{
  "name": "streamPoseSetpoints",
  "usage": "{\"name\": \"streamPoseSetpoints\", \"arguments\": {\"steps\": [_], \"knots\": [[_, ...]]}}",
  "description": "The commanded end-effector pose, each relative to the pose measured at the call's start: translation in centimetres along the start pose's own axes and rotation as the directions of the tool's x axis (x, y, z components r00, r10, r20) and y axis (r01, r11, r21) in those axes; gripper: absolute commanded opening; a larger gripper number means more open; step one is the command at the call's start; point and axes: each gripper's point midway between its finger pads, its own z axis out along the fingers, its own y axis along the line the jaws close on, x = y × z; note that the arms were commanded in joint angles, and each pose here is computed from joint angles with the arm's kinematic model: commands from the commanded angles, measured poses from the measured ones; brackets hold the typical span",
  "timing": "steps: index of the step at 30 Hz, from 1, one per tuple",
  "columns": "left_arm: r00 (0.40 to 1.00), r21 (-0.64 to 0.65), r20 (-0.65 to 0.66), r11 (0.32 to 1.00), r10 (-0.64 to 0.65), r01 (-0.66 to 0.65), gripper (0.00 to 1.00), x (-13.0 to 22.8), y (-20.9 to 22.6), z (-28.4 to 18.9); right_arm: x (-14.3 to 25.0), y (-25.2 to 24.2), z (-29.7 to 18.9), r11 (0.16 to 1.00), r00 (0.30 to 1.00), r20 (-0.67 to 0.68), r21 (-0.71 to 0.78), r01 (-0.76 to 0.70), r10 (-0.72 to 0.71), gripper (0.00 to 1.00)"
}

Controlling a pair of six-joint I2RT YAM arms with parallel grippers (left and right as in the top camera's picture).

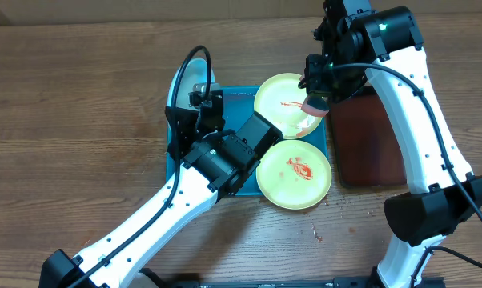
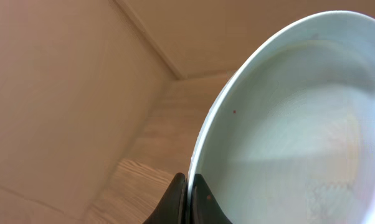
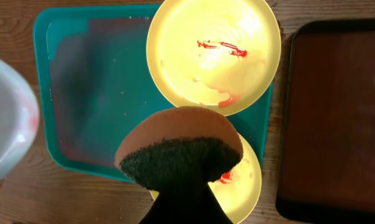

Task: Clean dirty plates on tray and stack at the side
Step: 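Carry the white plate left off the tray and set it on the table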

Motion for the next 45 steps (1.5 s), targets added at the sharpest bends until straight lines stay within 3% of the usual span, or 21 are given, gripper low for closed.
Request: {"name": "streamPoseSetpoints", "arguments": {"steps": [1, 8, 16, 21, 26, 32, 39, 45], "knots": [[0.998, 0.087, -0.053, 0.995, -0.040, 0.044, 0.04, 0.6, -1.0, -0.3, -0.3, 0.1, -0.6, 1.000, 1.000, 0.020, -0.010, 0.006, -0.006, 0.04], [0.962, 0.214, -0.268, 0.970, -0.052, 0.112, 0.04, 3.7, -2.8, 1.6, -0.3, 0.1, -0.6, 1.000, 1.000, 0.019, -0.009, 0.006, -0.006, 0.04], [0.777, 0.269, -0.621, 0.904, -0.101, 0.332, 0.04, 8.9, -1.7, 7.1, -0.3, 0.1, -0.6, 1.000, 1.000, 0.019, -0.010, 0.007, -0.006, 0.04], [0.655, 0.299, -0.740, 0.798, -0.151, 0.523, 0.04, 10.3, -0.1, 10.4, -0.3, 0.1, -0.6, 1.000, 1.000, 0.019, -0.010, 0.010, -0.009, 0.04], [0.550, 0.177, -0.783, 0.743, -0.290, 0.645, 0.04, 12.4, 4.4, 14.9, -0.3, 0.1, -0.6, 1.000, 1.000, 0.019, -0.009, 0.010, -0.010, 0.04], [0.395, -0.049, -0.815, 0.729, -0.425, 0.683, 0.04, 17.9, 9.3, 19.0, -0.3, 0.1, -0.6, 1.000, 1.000, 0.020, -0.010, 0.014, -0.013, 0.04], [0.293, -0.173, -0.851, 0.759, -0.436, 0.627, 0.04, 23.8, 9.6, 21.7, -0.3, 0.1, -0.6, 1.000, 1.000, 0.019, -0.009, 0.013, -0.013, 0.04], [0.226, -0.195, -0.893, 0.788, -0.388, 0.584, 0.04, 27.7, 7.6, 22.6, -0.3, 0.1, -0.6, 1.000, 1.000, 0.019, -0.009, 0.014, -0.014, 0.04]]}}
